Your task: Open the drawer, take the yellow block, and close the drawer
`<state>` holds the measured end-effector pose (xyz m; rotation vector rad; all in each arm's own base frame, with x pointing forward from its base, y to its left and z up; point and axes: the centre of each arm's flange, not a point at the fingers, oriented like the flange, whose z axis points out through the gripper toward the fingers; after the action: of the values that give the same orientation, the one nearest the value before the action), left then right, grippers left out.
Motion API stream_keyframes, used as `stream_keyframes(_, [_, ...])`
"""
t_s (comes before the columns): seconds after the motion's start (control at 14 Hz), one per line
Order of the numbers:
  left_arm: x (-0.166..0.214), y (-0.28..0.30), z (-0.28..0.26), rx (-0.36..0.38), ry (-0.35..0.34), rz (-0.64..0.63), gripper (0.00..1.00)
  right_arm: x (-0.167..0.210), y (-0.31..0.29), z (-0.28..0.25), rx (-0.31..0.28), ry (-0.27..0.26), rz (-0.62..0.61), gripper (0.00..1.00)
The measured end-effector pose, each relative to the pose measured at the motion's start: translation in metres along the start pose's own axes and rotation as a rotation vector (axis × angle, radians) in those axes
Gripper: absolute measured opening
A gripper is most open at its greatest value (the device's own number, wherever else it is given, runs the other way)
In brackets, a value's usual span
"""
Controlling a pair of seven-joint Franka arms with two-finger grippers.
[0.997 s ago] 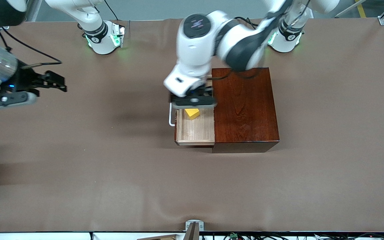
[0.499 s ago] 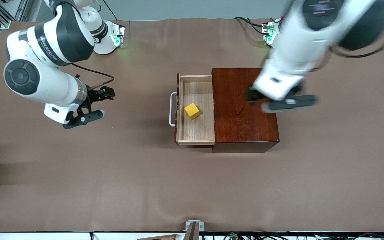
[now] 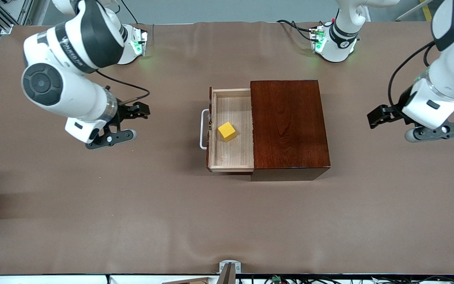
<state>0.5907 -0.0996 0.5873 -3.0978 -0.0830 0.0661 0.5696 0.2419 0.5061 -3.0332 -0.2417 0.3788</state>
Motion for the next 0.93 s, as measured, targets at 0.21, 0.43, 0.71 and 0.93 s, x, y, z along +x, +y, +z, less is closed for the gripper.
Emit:
stream_keyframes(0.21, [0.001, -0.013, 0.006, -0.017, -0.016, 0.084, 1.0, -0.005, -0.023, 0.003, -0.003, 0.0, 0.141, 1.0])
stream_keyframes(0.43, [0.004, -0.029, 0.009, -0.02, -0.02, 0.149, 1.0, -0.007, -0.034, 0.003, 0.016, 0.006, 0.296, 1.0])
stream_keyframes(0.71, [0.004, -0.032, 0.009, -0.021, -0.021, 0.175, 1.0, -0.012, -0.086, 0.013, 0.031, 0.053, 0.515, 1.0])
stream_keyframes(0.93, [0.004, -0.032, 0.01, -0.021, -0.022, 0.175, 1.0, -0.013, -0.122, 0.034, 0.032, 0.06, 0.701, 1.0])
